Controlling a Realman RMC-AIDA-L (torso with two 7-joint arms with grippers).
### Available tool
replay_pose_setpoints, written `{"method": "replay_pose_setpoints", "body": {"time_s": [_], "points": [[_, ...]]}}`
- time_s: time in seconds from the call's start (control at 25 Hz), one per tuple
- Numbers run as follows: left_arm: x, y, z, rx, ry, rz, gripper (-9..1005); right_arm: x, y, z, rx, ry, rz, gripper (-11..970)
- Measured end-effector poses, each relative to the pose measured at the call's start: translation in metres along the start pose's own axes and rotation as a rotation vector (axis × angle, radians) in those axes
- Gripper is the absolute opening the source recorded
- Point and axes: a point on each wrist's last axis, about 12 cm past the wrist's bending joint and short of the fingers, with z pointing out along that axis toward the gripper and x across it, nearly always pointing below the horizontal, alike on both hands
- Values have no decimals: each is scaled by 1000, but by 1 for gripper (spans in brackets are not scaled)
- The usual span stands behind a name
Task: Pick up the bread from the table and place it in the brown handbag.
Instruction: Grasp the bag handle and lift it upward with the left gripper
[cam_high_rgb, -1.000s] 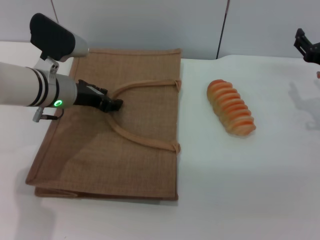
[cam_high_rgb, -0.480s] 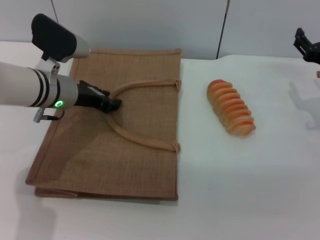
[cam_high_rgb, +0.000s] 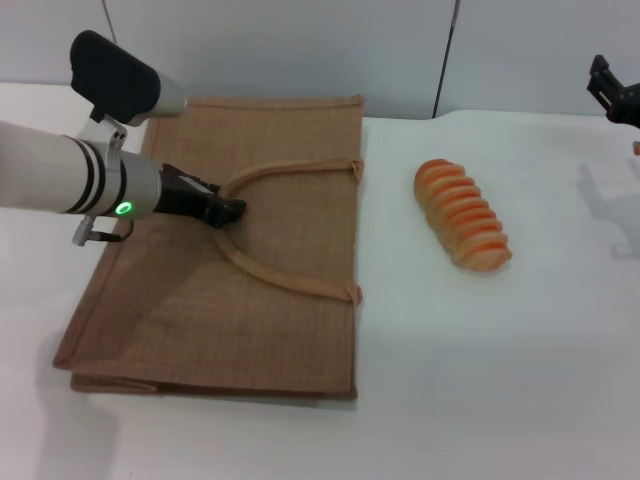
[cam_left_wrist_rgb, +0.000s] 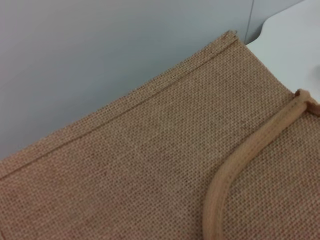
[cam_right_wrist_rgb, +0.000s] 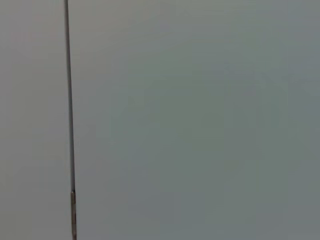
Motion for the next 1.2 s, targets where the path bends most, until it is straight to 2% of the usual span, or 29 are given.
{"method": "replay_pose_setpoints", "body": {"time_s": [0.32,0.56,0.96,1.2], "points": [[-10,-2,-2,-2,-29,20,306,1,-1,-1,3,3,0,740],[-19,-2,-7,-3,-54,37,134,2,-2,-2,6,6,0,741],[-48,-1,-32,-9,-68,92,126,3,-3,-3,7,6,0,740],[-51,-2,-37,-9,-50,122,126,2,-3,-2,6,6,0,740]]}}
